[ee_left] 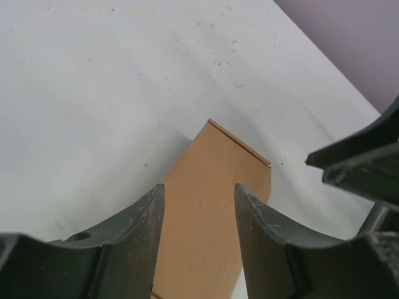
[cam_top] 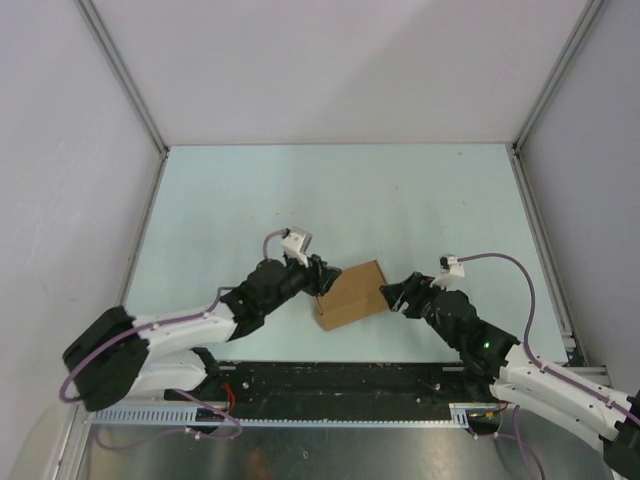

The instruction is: Fold the paper box

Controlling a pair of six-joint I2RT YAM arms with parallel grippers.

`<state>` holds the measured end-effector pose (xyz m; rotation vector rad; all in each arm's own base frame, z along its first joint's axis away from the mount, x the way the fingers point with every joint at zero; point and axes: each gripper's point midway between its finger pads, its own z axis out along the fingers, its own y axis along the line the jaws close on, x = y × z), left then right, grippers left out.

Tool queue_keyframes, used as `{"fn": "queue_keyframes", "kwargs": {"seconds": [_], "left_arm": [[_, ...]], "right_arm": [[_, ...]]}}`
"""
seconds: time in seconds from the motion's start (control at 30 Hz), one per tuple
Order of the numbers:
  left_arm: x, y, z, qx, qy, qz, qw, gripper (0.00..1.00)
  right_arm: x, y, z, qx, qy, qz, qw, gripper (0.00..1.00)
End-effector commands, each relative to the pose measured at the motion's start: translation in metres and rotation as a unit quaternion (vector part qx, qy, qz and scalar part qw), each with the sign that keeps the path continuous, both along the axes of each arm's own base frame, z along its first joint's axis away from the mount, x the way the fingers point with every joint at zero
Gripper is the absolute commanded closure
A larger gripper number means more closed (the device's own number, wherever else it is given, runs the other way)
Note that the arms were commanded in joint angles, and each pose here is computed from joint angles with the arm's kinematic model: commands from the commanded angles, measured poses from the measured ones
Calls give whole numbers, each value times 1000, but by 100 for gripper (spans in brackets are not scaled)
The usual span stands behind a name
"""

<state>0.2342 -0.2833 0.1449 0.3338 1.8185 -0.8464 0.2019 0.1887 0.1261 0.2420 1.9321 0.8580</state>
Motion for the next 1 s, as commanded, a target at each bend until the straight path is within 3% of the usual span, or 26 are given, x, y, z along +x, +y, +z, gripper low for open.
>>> {"fn": "queue_keyframes", "kwargs": {"seconds": [0.0, 0.23, 0.37, 0.5, 0.8, 0.97], "left_arm": [[15, -31, 15, 21, -47, -54, 997, 48], [28, -40, -23, 61, -16, -84, 994, 57], [31, -46, -42, 80, -2, -98, 992, 61], [30, -51, -52, 87, 4, -113, 990, 64], [27, -55, -67, 97, 15, -131, 987, 77], [25, -50, -76, 102, 27, -126, 986, 83]], "right_arm": [[-10, -3, -9, -2, 24, -16, 1000, 31], [-31, 6, -33, -43, 54, 29, 997, 40], [-38, 7, -50, -46, 67, 29, 996, 35], [-40, 3, -58, -3, 70, 6, 998, 29], [-39, 16, -43, 98, 57, 6, 994, 27], [-42, 21, -57, 118, 73, 7, 990, 27]]}}
